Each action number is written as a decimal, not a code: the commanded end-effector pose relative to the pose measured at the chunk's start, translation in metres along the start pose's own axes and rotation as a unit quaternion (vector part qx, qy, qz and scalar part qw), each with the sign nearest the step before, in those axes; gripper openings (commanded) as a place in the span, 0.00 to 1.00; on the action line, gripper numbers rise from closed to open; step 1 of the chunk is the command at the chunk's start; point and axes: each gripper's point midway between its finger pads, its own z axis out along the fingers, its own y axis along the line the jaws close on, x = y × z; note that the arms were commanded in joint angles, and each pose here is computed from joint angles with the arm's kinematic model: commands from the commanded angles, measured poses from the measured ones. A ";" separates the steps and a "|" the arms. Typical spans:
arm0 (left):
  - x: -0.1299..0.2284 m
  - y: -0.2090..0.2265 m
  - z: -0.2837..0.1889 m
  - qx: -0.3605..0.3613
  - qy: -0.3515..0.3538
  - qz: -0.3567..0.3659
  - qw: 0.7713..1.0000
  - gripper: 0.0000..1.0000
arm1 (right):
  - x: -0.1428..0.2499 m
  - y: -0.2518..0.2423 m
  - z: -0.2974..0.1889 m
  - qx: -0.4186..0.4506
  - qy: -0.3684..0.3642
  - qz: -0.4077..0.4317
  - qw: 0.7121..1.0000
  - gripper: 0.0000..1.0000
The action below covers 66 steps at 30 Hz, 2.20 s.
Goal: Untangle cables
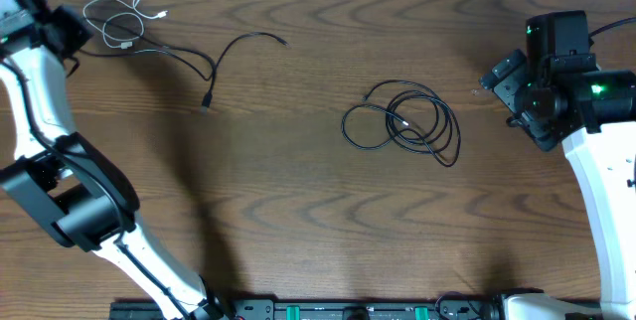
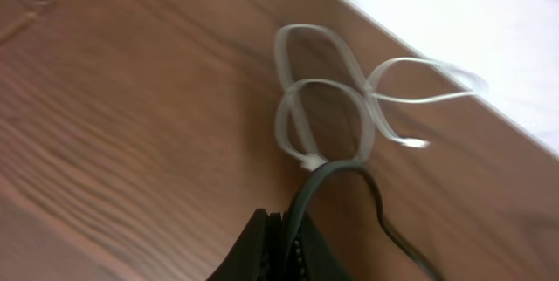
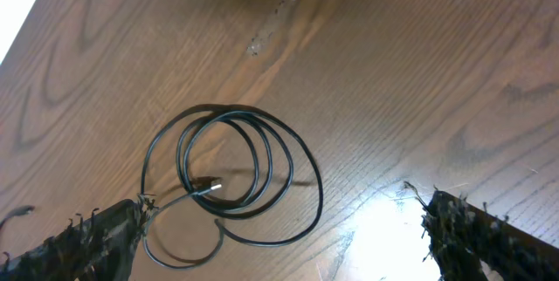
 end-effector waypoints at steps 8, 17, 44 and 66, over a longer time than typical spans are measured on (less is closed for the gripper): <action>-0.017 0.098 0.035 -0.070 -0.049 0.010 0.996 0.07 | -0.003 -0.002 0.004 0.009 -0.009 -0.007 1.000 0.99; -0.045 0.135 0.023 -0.143 -0.099 0.057 0.983 0.08 | -0.005 0.001 0.004 0.003 -0.013 -0.005 1.000 0.97; 0.007 0.005 0.017 0.050 0.014 0.008 0.999 0.98 | -0.003 -0.001 0.007 0.011 -0.007 -0.008 1.000 0.98; 0.140 -0.013 0.005 -0.078 0.202 -0.213 0.953 0.98 | 0.016 0.004 0.049 0.044 0.054 -0.031 0.997 0.99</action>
